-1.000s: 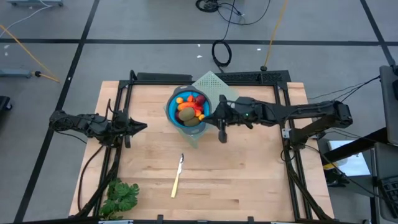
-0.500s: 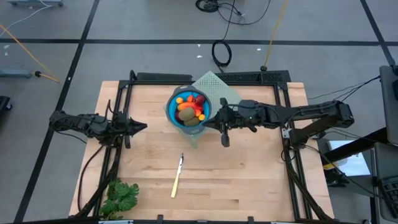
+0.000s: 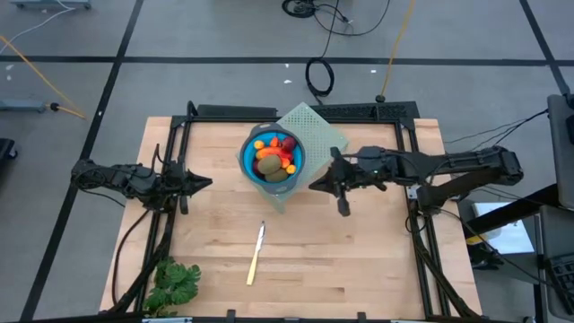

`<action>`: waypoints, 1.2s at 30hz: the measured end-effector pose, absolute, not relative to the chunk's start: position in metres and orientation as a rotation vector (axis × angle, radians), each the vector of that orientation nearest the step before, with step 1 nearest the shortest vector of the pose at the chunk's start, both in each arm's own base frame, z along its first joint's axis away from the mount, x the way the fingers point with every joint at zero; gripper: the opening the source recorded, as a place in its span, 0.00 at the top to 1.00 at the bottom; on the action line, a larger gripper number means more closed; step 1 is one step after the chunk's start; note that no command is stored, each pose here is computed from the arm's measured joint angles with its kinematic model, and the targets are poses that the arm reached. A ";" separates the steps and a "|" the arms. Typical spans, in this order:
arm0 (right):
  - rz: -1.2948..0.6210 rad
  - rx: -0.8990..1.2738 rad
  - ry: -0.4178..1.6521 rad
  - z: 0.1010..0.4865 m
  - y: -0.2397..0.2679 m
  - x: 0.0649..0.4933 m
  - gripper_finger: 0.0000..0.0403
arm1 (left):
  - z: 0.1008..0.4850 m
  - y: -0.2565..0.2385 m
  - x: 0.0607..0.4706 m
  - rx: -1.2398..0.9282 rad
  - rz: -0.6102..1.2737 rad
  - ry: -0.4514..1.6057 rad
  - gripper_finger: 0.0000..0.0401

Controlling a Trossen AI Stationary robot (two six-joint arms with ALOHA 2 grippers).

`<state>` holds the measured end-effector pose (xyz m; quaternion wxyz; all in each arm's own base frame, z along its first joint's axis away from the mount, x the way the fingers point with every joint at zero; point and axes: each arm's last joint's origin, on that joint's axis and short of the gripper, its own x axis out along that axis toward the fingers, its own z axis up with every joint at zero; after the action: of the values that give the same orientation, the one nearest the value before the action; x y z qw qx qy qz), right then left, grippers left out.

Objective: Pick & Place Fruit
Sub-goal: Put the knife on the shelf

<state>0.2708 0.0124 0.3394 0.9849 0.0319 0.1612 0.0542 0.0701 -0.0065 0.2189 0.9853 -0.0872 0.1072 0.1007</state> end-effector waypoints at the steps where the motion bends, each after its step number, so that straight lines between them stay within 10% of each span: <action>1: 0.107 0.071 0.326 0.338 0.012 0.265 1.00 | 0.219 -0.007 0.070 -0.176 0.201 0.216 0.94; 36: 0.087 0.053 -0.029 0.282 0.003 0.089 1.00 | 0.238 -0.024 0.135 -0.179 0.214 0.207 0.94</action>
<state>0.0895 0.0029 0.2822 0.9986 0.0266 -0.0145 0.0437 0.1351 -0.0242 0.2382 0.9850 -0.0890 0.1028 0.1062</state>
